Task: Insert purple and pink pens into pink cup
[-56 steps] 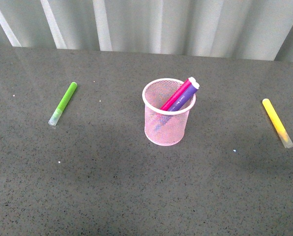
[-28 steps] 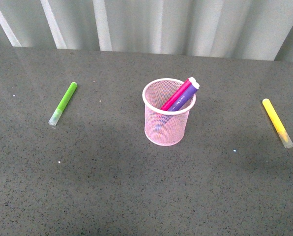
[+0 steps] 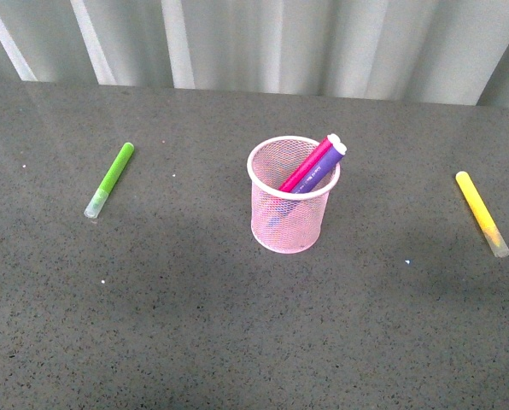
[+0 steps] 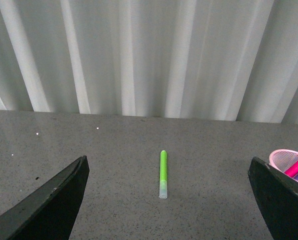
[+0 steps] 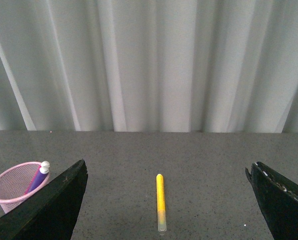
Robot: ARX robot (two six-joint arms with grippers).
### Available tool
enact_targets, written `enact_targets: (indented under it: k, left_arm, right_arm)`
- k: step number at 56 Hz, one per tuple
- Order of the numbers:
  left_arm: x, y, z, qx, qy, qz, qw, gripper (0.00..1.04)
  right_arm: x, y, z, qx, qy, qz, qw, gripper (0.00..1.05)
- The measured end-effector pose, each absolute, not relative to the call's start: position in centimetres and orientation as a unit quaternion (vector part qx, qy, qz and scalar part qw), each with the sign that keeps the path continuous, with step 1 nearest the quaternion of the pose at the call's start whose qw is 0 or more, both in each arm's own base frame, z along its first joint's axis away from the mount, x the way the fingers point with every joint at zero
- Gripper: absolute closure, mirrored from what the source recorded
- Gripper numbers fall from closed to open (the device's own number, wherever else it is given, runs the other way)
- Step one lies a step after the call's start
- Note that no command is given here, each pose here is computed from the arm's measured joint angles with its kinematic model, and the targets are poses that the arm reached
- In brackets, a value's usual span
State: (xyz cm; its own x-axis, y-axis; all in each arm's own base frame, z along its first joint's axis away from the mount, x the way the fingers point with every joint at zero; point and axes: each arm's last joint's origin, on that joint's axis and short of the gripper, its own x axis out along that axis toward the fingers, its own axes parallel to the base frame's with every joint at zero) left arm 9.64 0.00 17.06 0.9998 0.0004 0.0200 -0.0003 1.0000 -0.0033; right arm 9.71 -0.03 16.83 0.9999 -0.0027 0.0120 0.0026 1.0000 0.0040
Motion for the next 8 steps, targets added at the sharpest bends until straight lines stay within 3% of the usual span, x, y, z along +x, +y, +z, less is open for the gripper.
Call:
enact_targets:
  k: [8]
  left_arm:
    - [9.64,0.0,17.06,-0.002,-0.01,0.0,1.0,0.07]
  right_arm:
    - [9.71,-0.03,16.83,0.002,-0.006,-0.001,1.0,0.07]
